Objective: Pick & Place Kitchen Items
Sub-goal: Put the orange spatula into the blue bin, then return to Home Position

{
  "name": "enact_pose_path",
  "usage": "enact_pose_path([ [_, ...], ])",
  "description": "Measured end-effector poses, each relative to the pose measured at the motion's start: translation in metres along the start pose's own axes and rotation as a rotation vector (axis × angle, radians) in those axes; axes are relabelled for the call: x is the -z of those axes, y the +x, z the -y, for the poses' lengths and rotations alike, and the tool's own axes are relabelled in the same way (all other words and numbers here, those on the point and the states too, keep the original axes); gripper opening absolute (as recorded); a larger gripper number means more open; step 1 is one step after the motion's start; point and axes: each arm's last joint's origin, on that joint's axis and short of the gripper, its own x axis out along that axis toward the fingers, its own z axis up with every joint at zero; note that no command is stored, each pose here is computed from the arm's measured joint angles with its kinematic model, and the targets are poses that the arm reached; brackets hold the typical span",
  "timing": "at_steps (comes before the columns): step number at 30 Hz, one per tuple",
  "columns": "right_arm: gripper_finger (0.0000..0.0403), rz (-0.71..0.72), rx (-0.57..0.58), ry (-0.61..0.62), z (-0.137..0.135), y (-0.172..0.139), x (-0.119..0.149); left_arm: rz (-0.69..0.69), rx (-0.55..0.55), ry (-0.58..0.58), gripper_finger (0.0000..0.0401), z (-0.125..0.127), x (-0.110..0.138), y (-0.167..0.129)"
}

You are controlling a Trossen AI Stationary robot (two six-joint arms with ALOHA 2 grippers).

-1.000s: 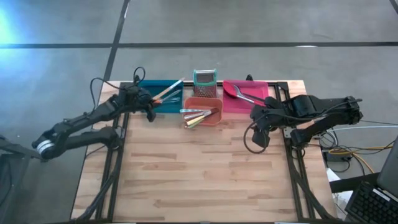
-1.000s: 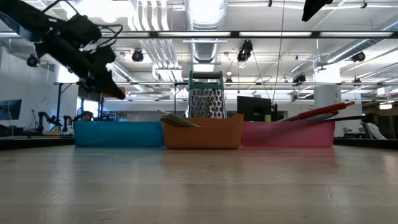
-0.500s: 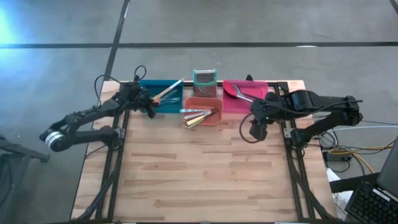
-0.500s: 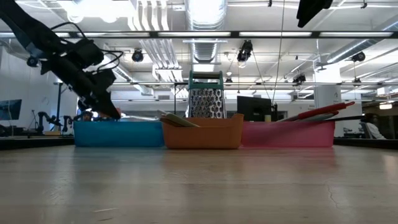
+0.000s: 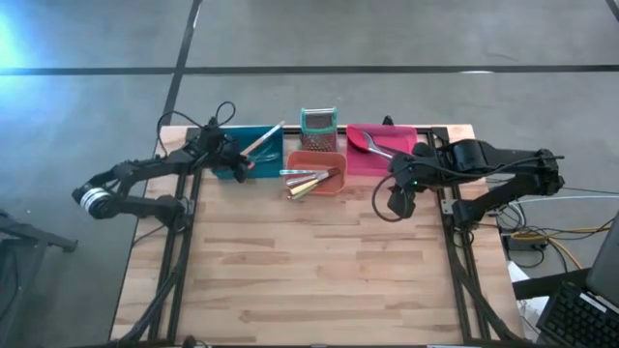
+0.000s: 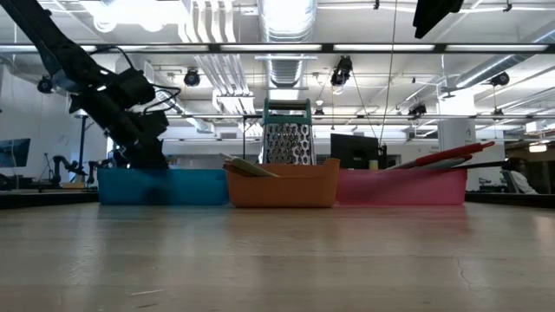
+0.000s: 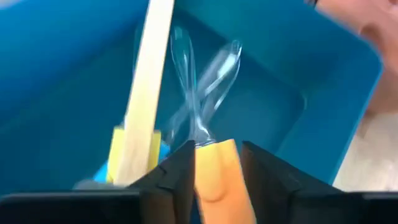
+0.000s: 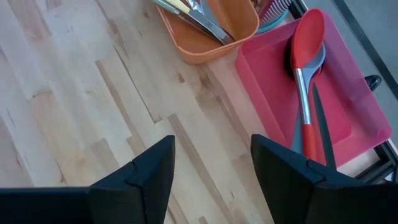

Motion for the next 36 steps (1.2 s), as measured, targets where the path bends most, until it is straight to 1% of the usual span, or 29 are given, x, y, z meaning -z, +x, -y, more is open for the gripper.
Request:
enact_pose_path([
  [4,0.0205,0.0,0.0,0.0,0.0,0.0,0.0,0.059,-0.004,0.004,0.0166,0.001,-0.016,-0.008],
  [8,0.0204,0.002,-0.001,-0.002,0.0,0.0,0.0,0.125,0.011,-0.022,0.0184,0.005,-0.042,-0.028],
  [11,0.0192,0.031,-0.018,-0.004,-0.002,0.0,-0.003,0.218,0.12,-0.065,0.0185,0.014,-0.067,-0.048],
  [13,0.0176,0.083,-0.048,-0.014,-0.005,-0.001,-0.008,0.272,0.213,-0.056,0.0178,0.028,-0.08,-0.062],
  [15,0.0154,0.15,-0.09,-0.028,-0.01,-0.001,-0.014,0.325,0.283,-0.002,0.0159,0.05,-0.09,-0.077],
  [18,0.0107,0.241,-0.177,-0.078,-0.02,-0.001,-0.021,0.398,0.332,0.089,0.0109,0.09,-0.097,-0.1],
  [20,0.0068,0.268,-0.258,-0.125,-0.026,-0.001,-0.021,0.449,0.364,0.137,0.0067,0.117,-0.096,-0.118],
  [22,0.003,0.288,-0.321,-0.15,-0.029,-0.002,-0.016,0.494,0.433,0.183,0.0025,0.141,-0.091,-0.137],
  [23,0.0019,0.295,-0.34,-0.157,-0.028,-0.002,-0.012,0.511,0.473,0.203,0.0013,0.151,-0.087,-0.147],
  [26,0.0011,0.352,-0.404,-0.148,-0.026,-0.004,0.008,0.556,0.561,0.244,0.0009,0.168,-0.073,-0.174],
  [28,0.0009,0.42,-0.463,-0.146,-0.022,-0.008,0.024,0.587,0.595,0.289,0.0008,0.171,-0.064,-0.19],
  [30,0.0008,0.518,-0.532,-0.124,-0.012,-0.014,0.04,0.619,0.613,0.351,0.0004,0.169,-0.056,-0.204],
  [32,0.0008,0.61,-0.575,-0.108,0.001,-0.017,0.054,0.65,0.584,0.402,0.0005,0.162,-0.05,-0.214],
  [33,0.0008,0.636,-0.561,-0.123,0.006,-0.016,0.061,0.656,0.567,0.416,0.0005,0.158,-0.047,-0.218],
  [36,0.0008,0.694,-0.418,-0.199,0.025,-0.008,0.083,0.666,0.485,0.498,0.0005,0.144,-0.04,-0.224],
])
